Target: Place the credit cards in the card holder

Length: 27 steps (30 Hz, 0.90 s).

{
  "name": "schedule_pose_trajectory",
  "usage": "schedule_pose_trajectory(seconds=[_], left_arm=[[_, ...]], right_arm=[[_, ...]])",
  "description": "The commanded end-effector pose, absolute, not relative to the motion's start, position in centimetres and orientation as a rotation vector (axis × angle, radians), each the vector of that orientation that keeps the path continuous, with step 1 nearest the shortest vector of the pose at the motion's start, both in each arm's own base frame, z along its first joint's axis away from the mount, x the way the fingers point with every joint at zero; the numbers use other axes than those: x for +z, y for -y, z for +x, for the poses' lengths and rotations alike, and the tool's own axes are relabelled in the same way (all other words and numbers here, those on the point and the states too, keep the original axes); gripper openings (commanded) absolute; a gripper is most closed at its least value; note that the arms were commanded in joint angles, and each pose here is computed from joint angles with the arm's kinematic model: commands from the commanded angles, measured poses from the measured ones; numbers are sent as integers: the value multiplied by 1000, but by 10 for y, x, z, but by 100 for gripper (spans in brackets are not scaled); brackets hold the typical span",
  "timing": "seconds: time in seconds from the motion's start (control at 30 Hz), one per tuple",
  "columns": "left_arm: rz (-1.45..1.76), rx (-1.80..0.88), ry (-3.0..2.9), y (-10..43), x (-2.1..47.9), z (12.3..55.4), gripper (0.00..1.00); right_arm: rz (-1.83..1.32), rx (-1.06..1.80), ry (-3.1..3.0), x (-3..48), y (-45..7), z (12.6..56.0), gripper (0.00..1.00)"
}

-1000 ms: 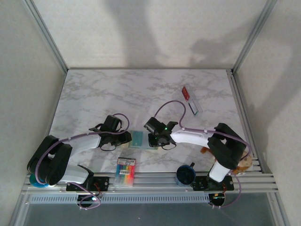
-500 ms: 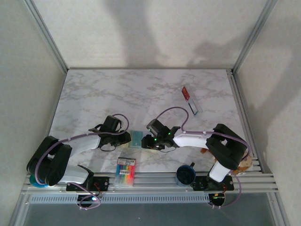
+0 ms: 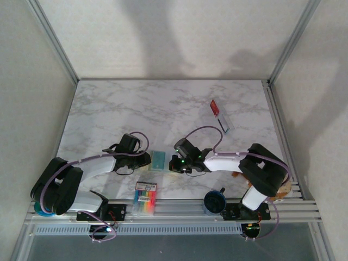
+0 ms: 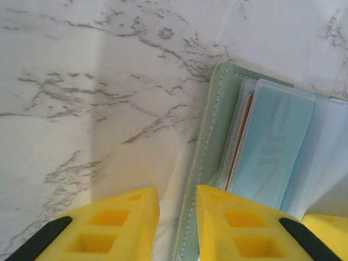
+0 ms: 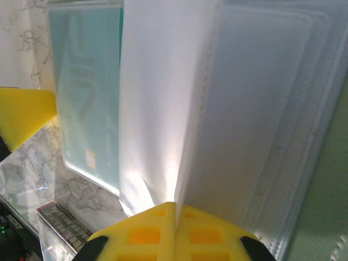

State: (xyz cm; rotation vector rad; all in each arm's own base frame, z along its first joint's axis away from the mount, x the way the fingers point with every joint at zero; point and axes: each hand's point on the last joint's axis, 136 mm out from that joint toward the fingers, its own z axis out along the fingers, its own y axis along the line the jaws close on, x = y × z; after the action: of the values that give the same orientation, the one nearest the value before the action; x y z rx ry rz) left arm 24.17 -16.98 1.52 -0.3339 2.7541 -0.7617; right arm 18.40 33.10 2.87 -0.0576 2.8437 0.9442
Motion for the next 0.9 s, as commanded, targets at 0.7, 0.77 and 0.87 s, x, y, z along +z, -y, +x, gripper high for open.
schedule_pose_trajectory(seconds=[0.7,0.77,0.87], left_arm=[[-326,-806,-2691,173,29,246,50],[-329,-821,-2702,175,25,245,51],[-314,-842,-2723,179,22,244,51]], right_arm=[[-265,222,-2753,78,-242,215,52],[-282,183,-2772,73,-240,219,53],[-294,199,-2790,62,-247,220,49]])
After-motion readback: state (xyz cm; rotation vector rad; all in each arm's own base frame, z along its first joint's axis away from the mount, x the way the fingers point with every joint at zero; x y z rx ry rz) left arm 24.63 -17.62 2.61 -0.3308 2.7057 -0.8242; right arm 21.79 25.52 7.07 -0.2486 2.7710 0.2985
